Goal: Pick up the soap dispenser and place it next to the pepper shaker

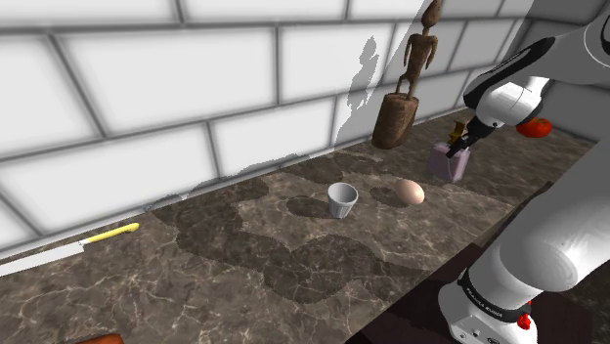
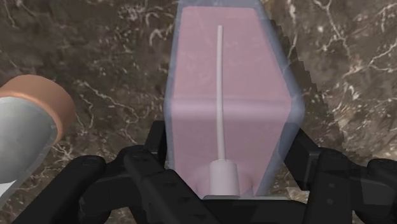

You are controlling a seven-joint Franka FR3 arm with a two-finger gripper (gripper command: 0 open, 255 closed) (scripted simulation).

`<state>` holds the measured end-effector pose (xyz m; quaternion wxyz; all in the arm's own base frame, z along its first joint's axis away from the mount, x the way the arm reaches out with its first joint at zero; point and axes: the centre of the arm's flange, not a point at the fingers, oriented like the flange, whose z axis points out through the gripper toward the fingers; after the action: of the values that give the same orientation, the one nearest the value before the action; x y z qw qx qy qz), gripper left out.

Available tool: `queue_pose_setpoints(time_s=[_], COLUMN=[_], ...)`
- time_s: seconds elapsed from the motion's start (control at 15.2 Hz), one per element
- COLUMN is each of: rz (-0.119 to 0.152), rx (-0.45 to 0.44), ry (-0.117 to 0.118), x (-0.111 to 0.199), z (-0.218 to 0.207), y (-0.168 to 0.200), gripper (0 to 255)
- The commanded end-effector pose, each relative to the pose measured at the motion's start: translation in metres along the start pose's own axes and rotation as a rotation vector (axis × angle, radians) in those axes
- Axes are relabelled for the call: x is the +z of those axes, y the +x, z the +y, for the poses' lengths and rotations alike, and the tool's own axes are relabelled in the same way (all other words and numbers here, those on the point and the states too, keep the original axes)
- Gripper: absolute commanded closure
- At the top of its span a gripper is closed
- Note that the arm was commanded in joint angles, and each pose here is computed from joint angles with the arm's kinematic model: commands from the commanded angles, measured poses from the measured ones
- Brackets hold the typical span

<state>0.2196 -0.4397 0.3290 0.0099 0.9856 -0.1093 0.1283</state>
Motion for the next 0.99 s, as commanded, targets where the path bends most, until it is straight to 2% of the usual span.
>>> queue_pose_setpoints(time_s=[0.0,0.13,0.2,0.53,0.79,0.92], rz=[-0.003,-0.003,-0.003,-0.003,-0.003,-0.003], rx=[-0.001,-0.001,-0.001,-0.001,-0.001,-0.001], ry=[0.001,0.001,0.001,0.001,0.001,0.001], x=[0.002,0.002,0.002,0.002,-0.048,-0.048], z=[-0.001,-0.001,-0.001,-0.001,-0.001,-0.001], y=[0.000,0.000,0.000,0.000,0.000,0.000], gripper=[255,255,0,0,0,0])
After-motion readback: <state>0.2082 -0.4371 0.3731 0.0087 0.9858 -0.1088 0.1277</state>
